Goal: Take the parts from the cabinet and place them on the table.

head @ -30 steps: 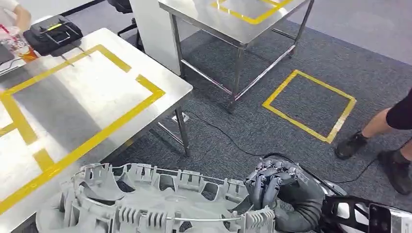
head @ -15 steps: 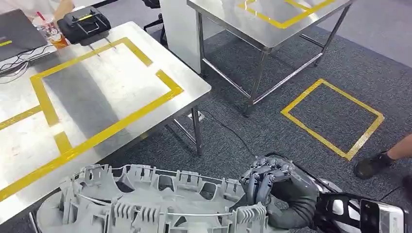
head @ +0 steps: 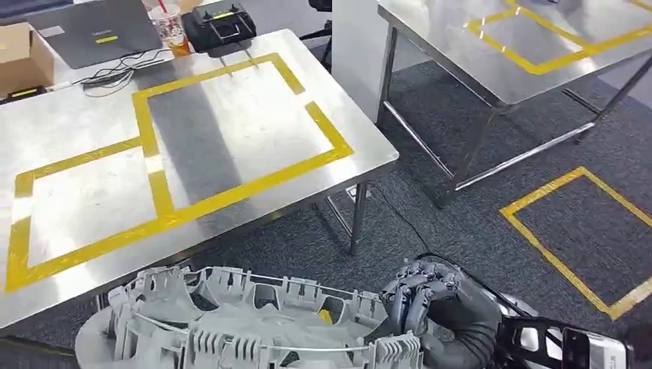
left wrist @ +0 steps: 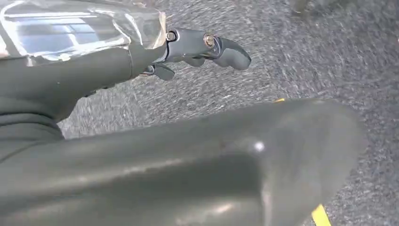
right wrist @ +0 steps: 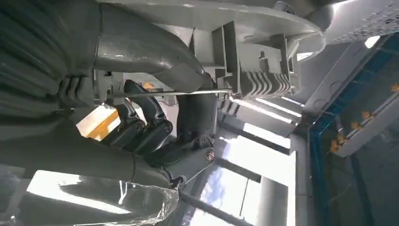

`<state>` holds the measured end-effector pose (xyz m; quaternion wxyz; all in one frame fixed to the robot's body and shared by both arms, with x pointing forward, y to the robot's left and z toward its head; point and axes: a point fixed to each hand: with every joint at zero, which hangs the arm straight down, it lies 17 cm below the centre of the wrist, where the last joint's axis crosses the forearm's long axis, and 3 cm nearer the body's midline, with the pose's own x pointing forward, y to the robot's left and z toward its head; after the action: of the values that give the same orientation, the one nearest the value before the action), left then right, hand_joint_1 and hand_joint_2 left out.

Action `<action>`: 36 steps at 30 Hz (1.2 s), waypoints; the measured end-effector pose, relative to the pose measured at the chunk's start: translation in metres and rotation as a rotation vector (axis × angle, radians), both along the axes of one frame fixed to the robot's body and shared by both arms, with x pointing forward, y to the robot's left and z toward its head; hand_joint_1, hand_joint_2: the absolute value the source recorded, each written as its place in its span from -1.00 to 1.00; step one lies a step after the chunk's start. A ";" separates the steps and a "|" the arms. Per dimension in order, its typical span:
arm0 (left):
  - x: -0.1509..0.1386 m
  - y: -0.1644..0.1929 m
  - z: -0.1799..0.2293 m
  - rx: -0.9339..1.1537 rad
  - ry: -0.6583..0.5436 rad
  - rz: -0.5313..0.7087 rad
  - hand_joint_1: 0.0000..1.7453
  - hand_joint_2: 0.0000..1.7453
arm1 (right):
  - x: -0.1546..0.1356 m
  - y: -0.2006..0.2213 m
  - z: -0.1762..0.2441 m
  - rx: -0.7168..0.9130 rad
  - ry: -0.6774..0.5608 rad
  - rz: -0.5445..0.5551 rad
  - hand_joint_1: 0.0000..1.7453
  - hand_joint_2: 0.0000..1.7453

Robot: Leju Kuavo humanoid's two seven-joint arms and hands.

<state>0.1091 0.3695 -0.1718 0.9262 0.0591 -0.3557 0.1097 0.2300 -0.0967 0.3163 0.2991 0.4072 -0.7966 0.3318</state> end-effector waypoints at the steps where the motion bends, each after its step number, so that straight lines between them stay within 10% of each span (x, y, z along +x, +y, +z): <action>1: -0.003 -0.001 -0.001 -0.001 0.004 0.002 -1.00 -1.00 | 0.000 0.000 0.000 0.001 0.000 0.001 1.00 1.00; 36: -0.008 -0.002 -0.002 -0.040 -0.002 0.055 -1.00 -1.00 | -0.003 0.003 -0.008 -0.030 0.013 0.019 1.00 1.00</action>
<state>0.1012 0.3674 -0.1736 0.9235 0.0505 -0.3525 0.1425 0.2274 -0.0935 0.3082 0.3071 0.4122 -0.7857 0.3440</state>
